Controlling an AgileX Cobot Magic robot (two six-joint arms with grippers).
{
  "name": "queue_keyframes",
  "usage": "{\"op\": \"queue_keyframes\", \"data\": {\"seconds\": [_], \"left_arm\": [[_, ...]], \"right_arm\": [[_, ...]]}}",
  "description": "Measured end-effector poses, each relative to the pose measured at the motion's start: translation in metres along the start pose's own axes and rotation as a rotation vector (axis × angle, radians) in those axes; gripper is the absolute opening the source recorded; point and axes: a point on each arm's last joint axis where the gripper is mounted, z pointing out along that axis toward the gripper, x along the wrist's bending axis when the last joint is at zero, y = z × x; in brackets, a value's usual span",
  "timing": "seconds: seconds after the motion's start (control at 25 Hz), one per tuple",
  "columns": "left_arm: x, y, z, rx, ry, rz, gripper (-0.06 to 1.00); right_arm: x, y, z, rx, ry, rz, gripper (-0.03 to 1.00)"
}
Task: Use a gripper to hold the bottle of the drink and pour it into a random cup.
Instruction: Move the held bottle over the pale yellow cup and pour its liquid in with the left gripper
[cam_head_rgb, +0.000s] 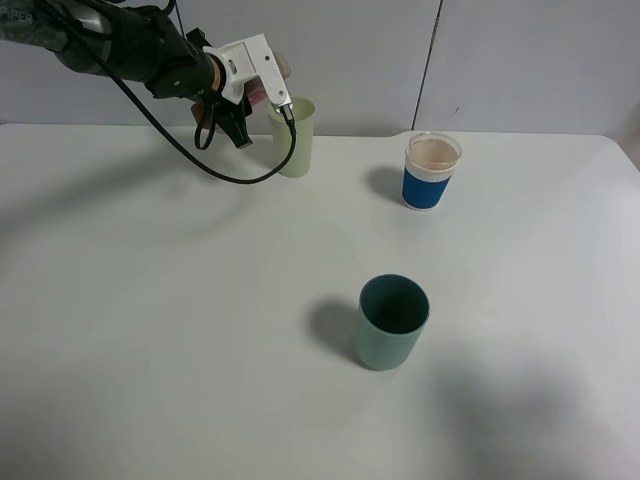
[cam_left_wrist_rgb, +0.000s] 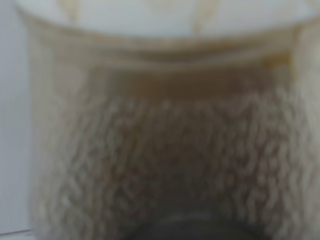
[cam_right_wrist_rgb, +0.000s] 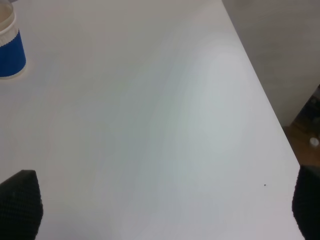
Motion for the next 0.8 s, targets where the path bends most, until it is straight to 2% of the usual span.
{"op": "queue_keyframes", "data": {"seconds": [0.8], "left_arm": [[0.0019,-0.0022,0.0001,0.028,0.020,0.174,0.35]], "right_arm": [[0.0000,0.0000,0.0000,0.000,0.000,0.000,1.00]]}}
